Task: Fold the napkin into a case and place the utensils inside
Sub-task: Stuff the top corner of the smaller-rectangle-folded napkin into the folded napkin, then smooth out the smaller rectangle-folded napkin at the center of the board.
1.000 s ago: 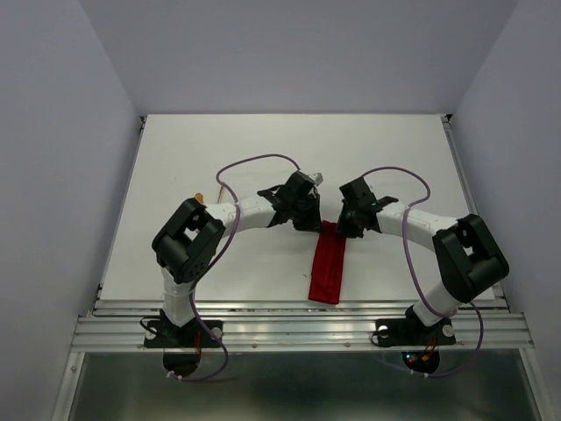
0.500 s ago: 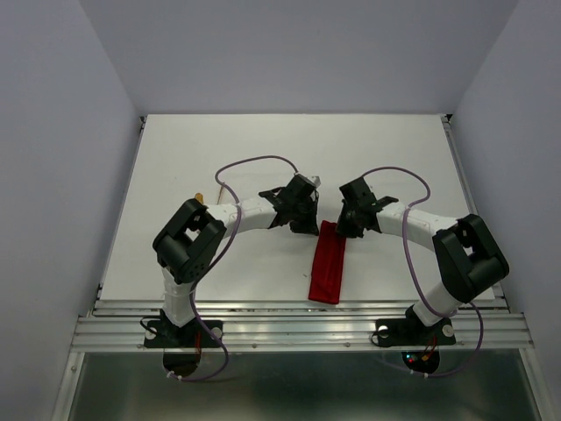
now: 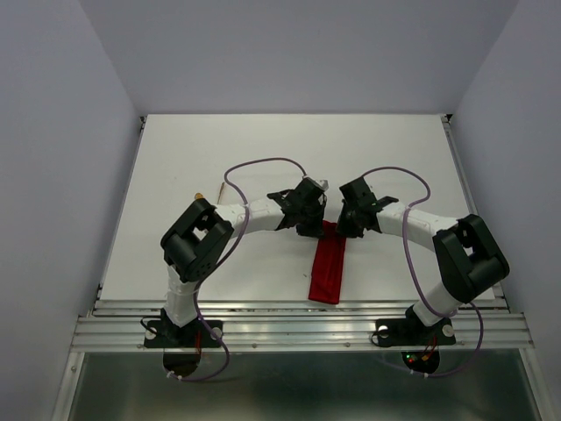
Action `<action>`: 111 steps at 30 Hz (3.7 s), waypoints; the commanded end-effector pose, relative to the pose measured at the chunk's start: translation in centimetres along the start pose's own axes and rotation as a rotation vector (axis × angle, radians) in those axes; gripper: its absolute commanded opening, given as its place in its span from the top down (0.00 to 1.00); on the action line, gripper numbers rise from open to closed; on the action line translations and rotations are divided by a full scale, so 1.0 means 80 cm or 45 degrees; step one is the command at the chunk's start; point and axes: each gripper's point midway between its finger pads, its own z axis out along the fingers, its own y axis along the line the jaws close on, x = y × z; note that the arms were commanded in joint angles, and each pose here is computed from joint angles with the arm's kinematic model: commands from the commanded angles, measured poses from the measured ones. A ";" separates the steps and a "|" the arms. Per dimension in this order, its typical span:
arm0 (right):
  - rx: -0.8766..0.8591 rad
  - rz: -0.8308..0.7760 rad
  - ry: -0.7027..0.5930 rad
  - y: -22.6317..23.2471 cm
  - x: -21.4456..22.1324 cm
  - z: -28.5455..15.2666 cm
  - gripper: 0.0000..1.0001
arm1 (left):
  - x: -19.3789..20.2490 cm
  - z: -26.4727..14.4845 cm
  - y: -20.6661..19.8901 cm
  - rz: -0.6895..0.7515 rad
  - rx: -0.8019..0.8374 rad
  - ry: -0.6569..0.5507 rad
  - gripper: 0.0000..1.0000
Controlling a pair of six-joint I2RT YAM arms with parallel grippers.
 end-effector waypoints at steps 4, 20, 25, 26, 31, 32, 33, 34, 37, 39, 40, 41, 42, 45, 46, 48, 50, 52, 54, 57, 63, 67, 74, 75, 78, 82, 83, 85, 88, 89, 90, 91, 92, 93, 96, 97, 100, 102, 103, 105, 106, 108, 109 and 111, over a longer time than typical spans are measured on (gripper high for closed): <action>-0.037 -0.006 -0.052 0.015 -0.015 -0.017 0.99 | -0.017 -0.005 -0.023 0.036 0.053 -0.039 1.00; -0.074 -0.016 -0.057 0.022 -0.018 -0.024 0.99 | -0.009 0.025 -0.031 0.028 0.107 0.022 1.00; -0.090 -0.018 -0.065 0.025 -0.019 -0.029 0.99 | -0.007 0.033 -0.029 0.029 0.103 0.036 1.00; -0.097 -0.018 -0.069 0.026 -0.021 -0.030 0.99 | -0.006 0.034 -0.028 0.029 0.101 0.039 1.00; -0.116 -0.017 -0.075 0.029 -0.021 -0.034 0.99 | -0.002 0.038 -0.021 0.024 0.079 0.048 1.00; -0.121 -0.015 -0.076 0.029 -0.021 -0.035 0.99 | -0.001 0.039 -0.020 0.024 0.075 0.050 1.00; -0.126 -0.012 -0.079 0.030 -0.022 -0.036 0.99 | -0.001 0.039 -0.019 0.024 0.070 0.054 1.00; -0.130 -0.010 -0.077 0.030 -0.021 -0.036 0.99 | 0.000 0.041 -0.017 0.025 0.063 0.056 1.00; -0.148 -0.015 -0.071 0.034 -0.020 -0.037 0.99 | 0.002 0.045 -0.015 0.019 0.056 0.065 1.00; -0.157 -0.016 -0.054 0.035 -0.017 -0.035 0.99 | -0.001 0.045 -0.018 0.019 0.062 0.060 1.00; -0.160 -0.017 -0.049 0.035 -0.016 -0.033 0.99 | -0.001 0.046 -0.019 0.019 0.064 0.061 1.00; -0.164 -0.017 -0.042 0.036 -0.014 -0.032 0.99 | -0.005 0.045 -0.022 0.019 0.070 0.054 1.00; -0.161 -0.018 -0.034 0.035 -0.012 -0.030 0.99 | -0.006 0.046 -0.023 0.019 0.072 0.053 1.00; -0.151 -0.019 -0.021 0.033 -0.009 -0.025 0.99 | -0.009 0.047 -0.026 0.020 0.081 0.053 1.00; -0.149 -0.019 -0.018 0.032 -0.008 -0.024 0.99 | -0.009 0.048 -0.026 0.022 0.081 0.055 1.00; -0.142 -0.022 -0.011 0.031 -0.007 -0.022 0.99 | -0.009 0.050 -0.027 0.021 0.084 0.060 1.00; -0.136 -0.022 -0.009 0.031 -0.007 -0.020 0.99 | -0.006 0.052 -0.025 0.021 0.083 0.071 1.00; -0.117 -0.019 0.000 0.027 -0.005 -0.016 0.99 | -0.004 0.055 -0.023 0.018 0.080 0.076 1.00; -0.084 -0.016 0.006 0.021 -0.002 -0.010 0.99 | -0.004 0.054 -0.024 0.017 0.081 0.075 1.00; -0.032 -0.010 0.011 0.011 0.001 -0.002 0.99 | -0.006 0.052 -0.026 0.020 0.086 0.071 1.00; 0.068 0.035 0.015 -0.003 0.003 0.014 0.99 | -0.011 0.047 -0.032 0.026 0.105 0.059 1.00; 0.128 0.066 0.008 -0.012 0.003 0.022 0.99 | -0.016 0.038 -0.040 0.033 0.127 0.047 1.00; 0.235 0.134 -0.012 -0.029 0.003 0.030 0.99 | -0.029 0.008 -0.042 0.047 0.111 0.005 1.00; 0.248 0.145 -0.005 -0.030 0.005 0.032 0.99 | -0.029 0.005 -0.037 0.042 0.097 0.004 1.00; 0.265 0.212 -0.012 -0.027 0.001 0.037 0.99 | -0.041 -0.014 -0.026 0.035 0.080 -0.030 1.00; 0.300 0.318 -0.049 -0.026 -0.006 0.047 0.99 | -0.068 -0.045 -0.007 0.041 0.025 -0.112 1.00; 0.300 0.338 -0.056 -0.023 -0.008 0.049 0.99 | -0.073 -0.051 0.002 0.041 0.008 -0.122 1.00; 0.311 0.396 -0.064 -0.019 -0.012 0.056 0.99 | -0.081 -0.063 0.010 0.045 -0.015 -0.154 1.00; 0.319 0.466 -0.070 -0.017 -0.018 0.065 0.99 | -0.084 -0.075 0.024 0.069 -0.079 -0.178 0.98; 0.315 0.474 -0.069 -0.012 -0.022 0.070 0.99 | -0.083 -0.078 0.027 0.076 -0.089 -0.181 0.96; 0.318 0.487 -0.070 -0.013 -0.026 0.073 0.99 | -0.083 -0.080 0.028 0.083 -0.091 -0.189 0.93; 0.309 0.493 -0.067 -0.008 -0.028 0.074 0.99 | -0.079 -0.085 0.032 0.090 -0.102 -0.198 0.87; 0.302 0.506 -0.073 -0.005 -0.036 0.077 0.99 | -0.079 -0.087 0.034 0.095 -0.105 -0.208 0.82; 0.296 0.505 -0.075 -0.003 -0.039 0.077 0.99 | -0.076 -0.089 0.036 0.100 -0.114 -0.215 0.78; 0.277 0.501 -0.075 0.003 -0.048 0.078 0.99 | -0.066 -0.100 0.045 0.134 -0.144 -0.248 0.66; 0.270 0.484 -0.073 0.005 -0.049 0.078 0.99 | -0.059 -0.105 0.046 0.153 -0.145 -0.248 0.65; 0.266 0.473 -0.064 0.002 -0.052 0.078 0.99 | -0.037 -0.106 0.043 0.324 -0.205 -0.224 0.60; 0.264 0.463 -0.060 0.002 -0.050 0.077 0.99 | -0.033 -0.106 0.047 0.392 -0.283 -0.235 0.57; 0.262 0.454 -0.058 0.001 -0.050 0.076 0.99 | -0.030 -0.105 0.046 0.441 -0.319 -0.241 0.55; 0.259 0.445 -0.060 0.001 -0.050 0.074 0.99 | -0.028 -0.103 0.046 0.476 -0.348 -0.255 0.53; 0.254 0.430 -0.062 0.001 -0.050 0.072 0.99 | -0.024 -0.102 0.047 0.492 -0.352 -0.251 0.52; 0.251 0.419 -0.066 0.001 -0.051 0.070 0.99 | -0.024 -0.100 0.041 0.529 -0.345 -0.268 0.49; 0.252 0.408 -0.066 0.000 -0.051 0.069 0.99 | -0.023 -0.099 0.041 0.538 -0.346 -0.265 0.48; 0.247 0.395 -0.074 0.000 -0.053 0.066 0.99 | -0.021 -0.094 0.042 0.556 -0.346 -0.246 0.46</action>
